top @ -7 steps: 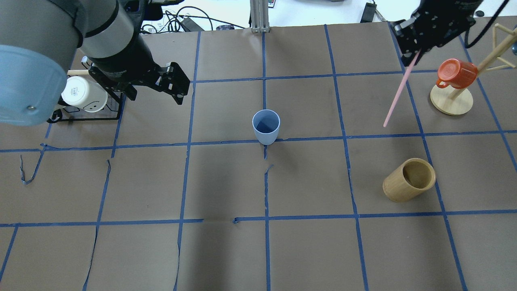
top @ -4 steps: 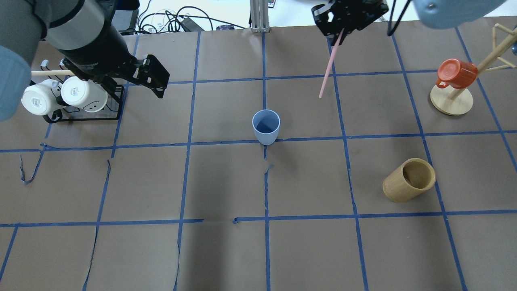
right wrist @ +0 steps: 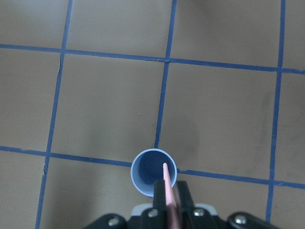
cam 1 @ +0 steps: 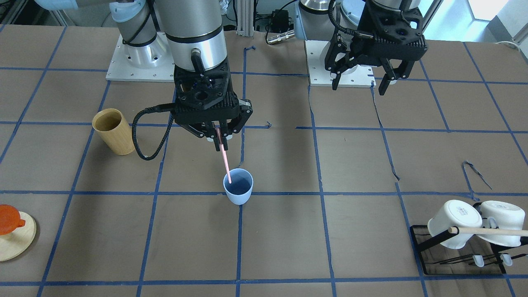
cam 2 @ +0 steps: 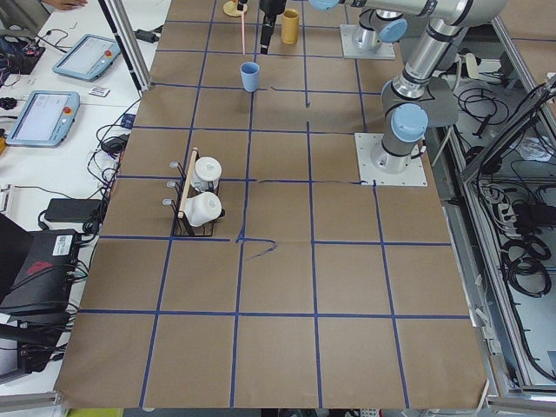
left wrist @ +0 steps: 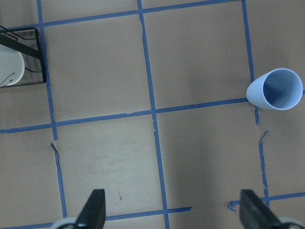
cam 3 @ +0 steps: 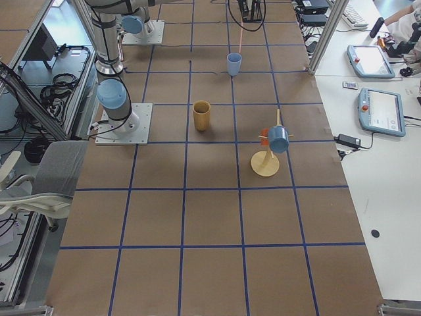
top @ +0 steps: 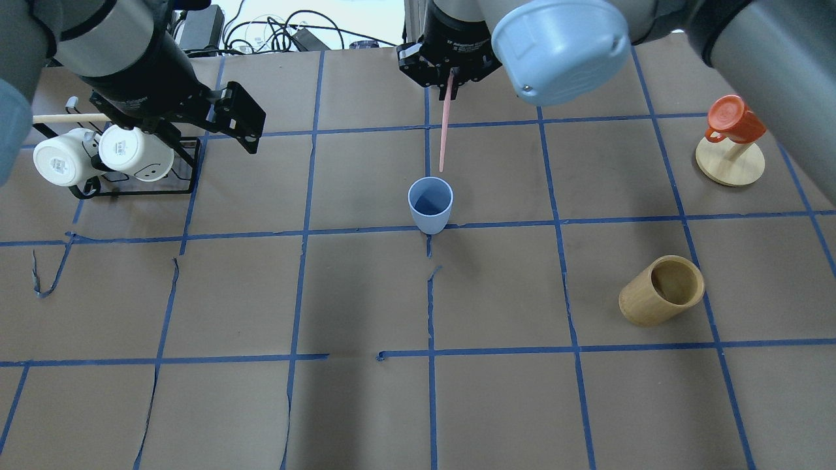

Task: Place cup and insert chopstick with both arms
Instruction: 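Lower the chopstick into the blue cup and open the right gripper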

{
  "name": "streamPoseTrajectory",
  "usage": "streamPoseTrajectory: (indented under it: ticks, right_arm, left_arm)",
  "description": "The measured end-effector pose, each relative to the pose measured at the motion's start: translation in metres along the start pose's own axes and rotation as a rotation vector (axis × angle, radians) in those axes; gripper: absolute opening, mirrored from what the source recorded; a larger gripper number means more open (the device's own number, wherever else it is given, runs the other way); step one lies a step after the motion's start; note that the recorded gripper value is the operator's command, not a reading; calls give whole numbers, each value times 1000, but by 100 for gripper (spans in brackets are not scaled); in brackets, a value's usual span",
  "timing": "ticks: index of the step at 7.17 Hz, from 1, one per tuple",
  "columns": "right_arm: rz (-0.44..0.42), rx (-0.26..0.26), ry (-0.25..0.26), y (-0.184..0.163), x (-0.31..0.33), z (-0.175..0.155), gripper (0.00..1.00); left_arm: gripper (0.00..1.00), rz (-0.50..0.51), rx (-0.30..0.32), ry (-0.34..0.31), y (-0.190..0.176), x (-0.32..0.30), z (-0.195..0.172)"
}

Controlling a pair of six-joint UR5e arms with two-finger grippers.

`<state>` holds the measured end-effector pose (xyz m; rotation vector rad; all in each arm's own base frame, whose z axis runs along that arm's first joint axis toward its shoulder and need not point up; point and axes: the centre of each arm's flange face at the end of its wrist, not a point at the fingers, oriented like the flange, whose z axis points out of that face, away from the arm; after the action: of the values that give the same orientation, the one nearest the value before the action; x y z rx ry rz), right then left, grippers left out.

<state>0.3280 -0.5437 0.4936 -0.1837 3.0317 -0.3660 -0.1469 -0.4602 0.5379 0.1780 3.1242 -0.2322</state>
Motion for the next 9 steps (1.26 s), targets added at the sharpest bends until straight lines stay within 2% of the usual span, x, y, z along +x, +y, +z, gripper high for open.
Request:
streamPoseTrajectory:
  ticks: [3,5,7,8,9]
  right_arm:
    - [-49,-37,60,8,-26,42,0]
    - [-58,-83,71,18,-26,66,0]
    - [-62,-107,74,27,-24,90,0]
    - [-63,-102,71,29,-24,104,14]
    - [-62,-92,68,29,-24,111,66]
  left_arm:
    - [100,-4,-2,1,0,0,1]
    - [100,-4,-2,2,1,0,1]
    - [100,-4,-1,2,1,0,0]
    - [100,-4,0,1,1,0,0]
    - [100,-3,0,0,1,0,0]
